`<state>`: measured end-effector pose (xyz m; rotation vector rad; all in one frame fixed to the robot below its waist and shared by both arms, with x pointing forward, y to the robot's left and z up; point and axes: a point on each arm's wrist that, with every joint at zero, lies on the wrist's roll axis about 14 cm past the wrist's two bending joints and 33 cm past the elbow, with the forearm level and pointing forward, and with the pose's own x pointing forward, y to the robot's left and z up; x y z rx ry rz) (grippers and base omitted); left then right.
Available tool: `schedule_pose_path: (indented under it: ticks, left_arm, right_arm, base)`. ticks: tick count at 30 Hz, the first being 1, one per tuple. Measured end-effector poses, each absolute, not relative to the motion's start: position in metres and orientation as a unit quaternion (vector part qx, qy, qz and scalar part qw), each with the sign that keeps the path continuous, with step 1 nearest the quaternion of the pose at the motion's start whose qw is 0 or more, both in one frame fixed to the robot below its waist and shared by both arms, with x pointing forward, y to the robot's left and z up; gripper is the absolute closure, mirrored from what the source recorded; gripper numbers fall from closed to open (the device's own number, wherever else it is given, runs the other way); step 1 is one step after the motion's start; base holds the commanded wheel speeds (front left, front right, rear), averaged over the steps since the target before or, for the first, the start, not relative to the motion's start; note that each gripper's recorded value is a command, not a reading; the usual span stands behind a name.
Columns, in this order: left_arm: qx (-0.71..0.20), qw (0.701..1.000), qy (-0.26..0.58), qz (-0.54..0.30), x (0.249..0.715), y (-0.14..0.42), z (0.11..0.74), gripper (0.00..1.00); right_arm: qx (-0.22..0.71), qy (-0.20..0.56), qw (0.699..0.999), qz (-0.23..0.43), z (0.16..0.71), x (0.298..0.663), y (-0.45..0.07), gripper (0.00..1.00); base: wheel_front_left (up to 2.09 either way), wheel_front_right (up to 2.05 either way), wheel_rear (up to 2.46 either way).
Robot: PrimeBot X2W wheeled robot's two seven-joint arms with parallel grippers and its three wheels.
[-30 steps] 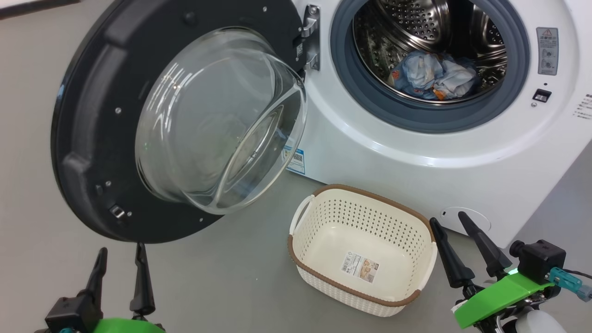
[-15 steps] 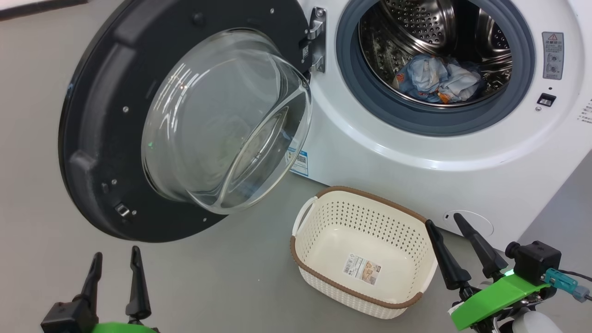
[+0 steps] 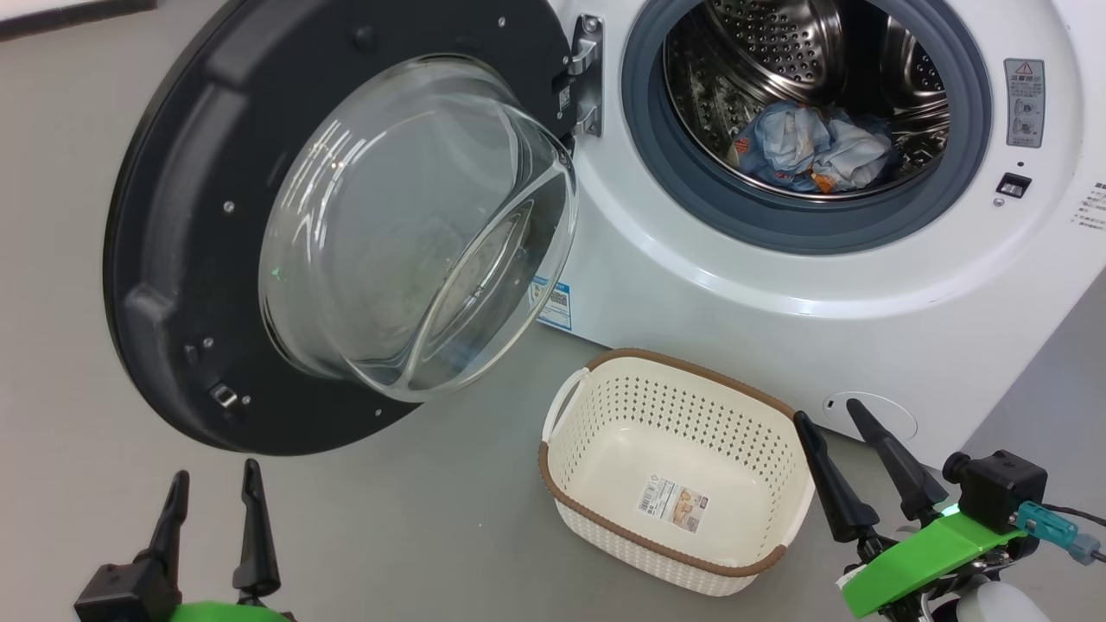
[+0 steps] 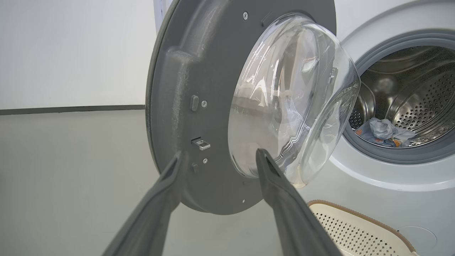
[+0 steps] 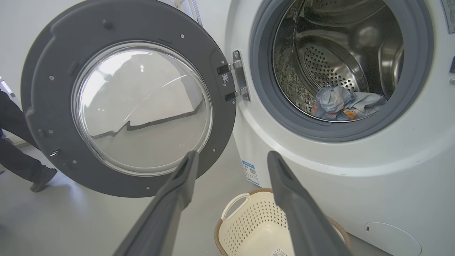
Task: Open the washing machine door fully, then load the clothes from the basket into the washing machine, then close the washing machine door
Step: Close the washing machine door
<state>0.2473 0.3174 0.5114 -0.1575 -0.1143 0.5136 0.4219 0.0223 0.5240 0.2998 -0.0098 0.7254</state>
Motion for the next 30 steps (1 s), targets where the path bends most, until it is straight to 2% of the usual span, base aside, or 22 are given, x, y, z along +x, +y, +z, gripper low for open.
schedule_pose_path:
  ticks: [11, 12, 13, 15, 16, 17, 25, 30]
  left_arm:
    - [-0.074, 0.961, -0.060, 0.259, 0.243, 0.321, 0.514, 0.00]
    - [-0.075, 0.961, -0.060, 0.260, 0.242, 0.322, 0.514, 0.03]
    - [-0.074, 0.961, -0.059, 0.260, 0.242, 0.322, 0.514, 0.35]
    - [-0.072, 0.961, -0.059, 0.261, 0.240, 0.324, 0.514, 0.69]
    - [-0.070, 0.961, -0.060, 0.262, 0.239, 0.325, 0.515, 0.96]
    - [-0.068, 0.961, -0.061, 0.262, 0.239, 0.326, 0.516, 1.00]
    - [-0.059, 0.958, -0.102, 0.260, 0.236, 0.339, 0.548, 1.00]
    - [-0.056, 0.956, -0.143, 0.251, 0.243, 0.360, 0.592, 1.00]
  right_arm:
    - [0.144, -0.005, 0.922, 0.358, 0.525, 0.420, 0.026, 0.00]
    - [0.144, -0.005, 0.922, 0.359, 0.525, 0.420, 0.026, 0.00]
    - [0.144, -0.004, 0.922, 0.360, 0.525, 0.420, 0.027, 0.00]
    - [0.143, -0.004, 0.922, 0.361, 0.525, 0.420, 0.028, 0.00]
    - [0.143, -0.004, 0.922, 0.361, 0.525, 0.420, 0.028, 0.00]
    - [0.143, -0.004, 0.921, 0.361, 0.525, 0.420, 0.028, 0.00]
    - [0.143, -0.003, 0.921, 0.363, 0.525, 0.419, 0.029, 0.00]
    - [0.146, 0.002, 0.921, 0.362, 0.521, 0.421, 0.029, 0.00]
  base:
    - [0.00, 0.00, 0.00]
    - [0.00, 0.00, 0.00]
    - [0.00, 0.00, 0.00]
    - [0.00, 0.00, 0.00]
    - [0.00, 0.00, 0.00]
    - [0.00, 0.00, 0.00]
    - [0.00, 0.00, 0.00]
    - [0.00, 0.00, 0.00]
